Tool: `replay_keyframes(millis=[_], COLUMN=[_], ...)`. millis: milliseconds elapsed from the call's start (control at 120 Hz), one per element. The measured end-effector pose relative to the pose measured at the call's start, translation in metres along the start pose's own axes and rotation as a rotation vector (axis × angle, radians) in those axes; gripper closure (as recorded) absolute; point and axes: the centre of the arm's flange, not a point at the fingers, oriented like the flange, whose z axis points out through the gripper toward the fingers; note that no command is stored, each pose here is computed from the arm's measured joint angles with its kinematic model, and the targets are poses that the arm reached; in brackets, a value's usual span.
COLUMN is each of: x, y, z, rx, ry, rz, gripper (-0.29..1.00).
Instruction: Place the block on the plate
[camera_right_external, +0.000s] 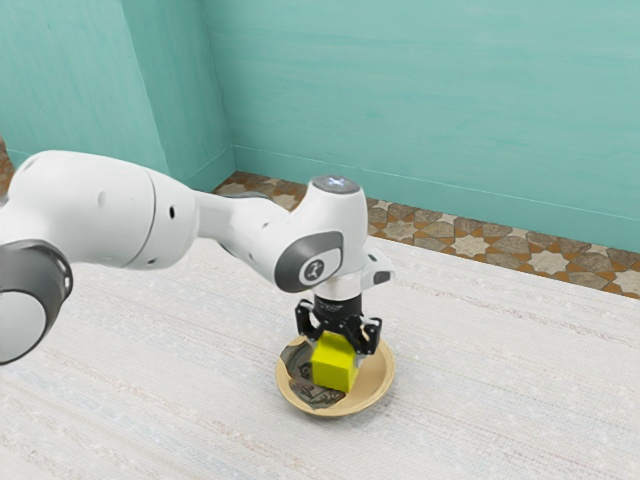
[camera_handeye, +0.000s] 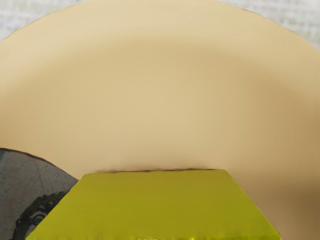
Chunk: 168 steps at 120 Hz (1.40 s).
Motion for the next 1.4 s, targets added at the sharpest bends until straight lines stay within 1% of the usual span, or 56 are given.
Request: replay_keyframes(millis=[117,267,508,708,892,1050,1200,1283,1400], x=[0.001,0.001,-0.003,-0.01,-0.026,-0.029,-0.027,-0.029,-0.024], y=[0.001,0.0,-0.004,-0.016,-0.019,-0.036,-0.056,-0.073,-0.099], z=[-0.004,-0.014,-0.041,-0.078,-0.127,-0.171,-0.212,-0.226,-0.261], rx=[-0.006,-0.008,0.001,0.0,-0.017,-0.03,-0.013,-0.007,0.001], ry=[0.011,0.02,0.036,0.033,0.046,0.066,0.083,0.082,0.096], rz=[-0.015,-0.028,-0.032,-0.04,-0.024,-0.027,-0.028,-0.029,-0.041], gripper=[0.11,0.05,0.02,0.01,0.0,0.0,0.0,0.0,0.0])
